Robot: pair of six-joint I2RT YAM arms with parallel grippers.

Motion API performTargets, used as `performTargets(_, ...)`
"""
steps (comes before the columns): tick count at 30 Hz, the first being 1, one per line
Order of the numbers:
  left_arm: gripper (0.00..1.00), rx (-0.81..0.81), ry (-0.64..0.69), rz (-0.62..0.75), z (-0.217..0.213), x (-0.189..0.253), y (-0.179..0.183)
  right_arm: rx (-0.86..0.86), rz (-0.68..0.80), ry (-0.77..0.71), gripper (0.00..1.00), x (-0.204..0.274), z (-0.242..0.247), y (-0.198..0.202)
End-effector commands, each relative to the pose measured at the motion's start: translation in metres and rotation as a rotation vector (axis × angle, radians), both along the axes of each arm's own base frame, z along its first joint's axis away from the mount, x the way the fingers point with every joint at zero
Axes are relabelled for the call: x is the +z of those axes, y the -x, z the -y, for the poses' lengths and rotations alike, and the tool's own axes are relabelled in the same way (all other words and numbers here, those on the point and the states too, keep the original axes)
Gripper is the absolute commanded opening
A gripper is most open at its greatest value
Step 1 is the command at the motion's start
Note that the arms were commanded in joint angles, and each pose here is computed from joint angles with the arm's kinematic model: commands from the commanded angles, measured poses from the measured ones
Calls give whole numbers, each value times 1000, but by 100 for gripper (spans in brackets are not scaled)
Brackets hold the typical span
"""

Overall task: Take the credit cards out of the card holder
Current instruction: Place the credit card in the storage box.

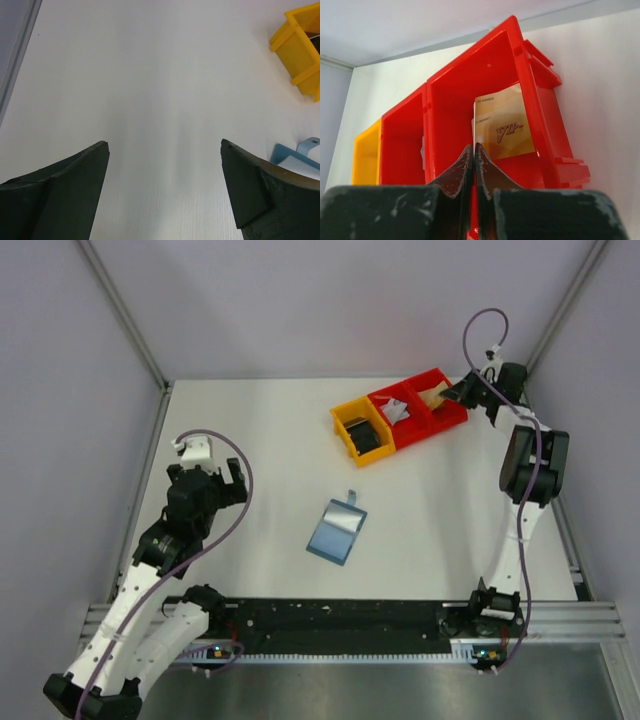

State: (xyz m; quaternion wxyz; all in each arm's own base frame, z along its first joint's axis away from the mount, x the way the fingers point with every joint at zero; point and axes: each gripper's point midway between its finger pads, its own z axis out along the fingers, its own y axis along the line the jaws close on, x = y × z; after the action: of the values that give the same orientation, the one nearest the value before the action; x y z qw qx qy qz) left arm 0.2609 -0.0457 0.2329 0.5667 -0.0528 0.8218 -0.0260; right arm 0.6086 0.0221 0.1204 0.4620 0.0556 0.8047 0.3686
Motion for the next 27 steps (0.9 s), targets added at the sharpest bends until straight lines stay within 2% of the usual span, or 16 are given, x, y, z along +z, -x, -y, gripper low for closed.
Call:
performTargets(1,96,30,-14,64,-6,15,-6,52,92,-16,0,20,-17,-17)
performTargets(2,96,31,-16,60,-7,14,-6,51,85,-22,1,17,-18,-18)
performTargets(5,96,39,-20,61,-9,13,-5,34,92,-19,13,17,-16,-24)
performTargets(12,96,84,-25,86,-18,17,-2,-40,140,104,53,55,1,-26)
performTargets(15,96,86,-16,107,-20,22,2,-84,167,171,66,81,11,-19)
performTargets(16,96,85,-11,116,-20,24,3,-96,177,193,75,89,14,-16)
performTargets(18,96,86,-3,135,-21,27,6,-127,216,241,82,115,19,-10)
performTargets(20,96,89,6,158,-23,32,9,-154,229,279,96,134,24,0)
performTargets(21,96,93,13,170,-24,34,11,-175,240,303,99,146,27,6)
performTargets(27,96,135,52,262,-35,51,23,-286,303,417,99,208,35,61)
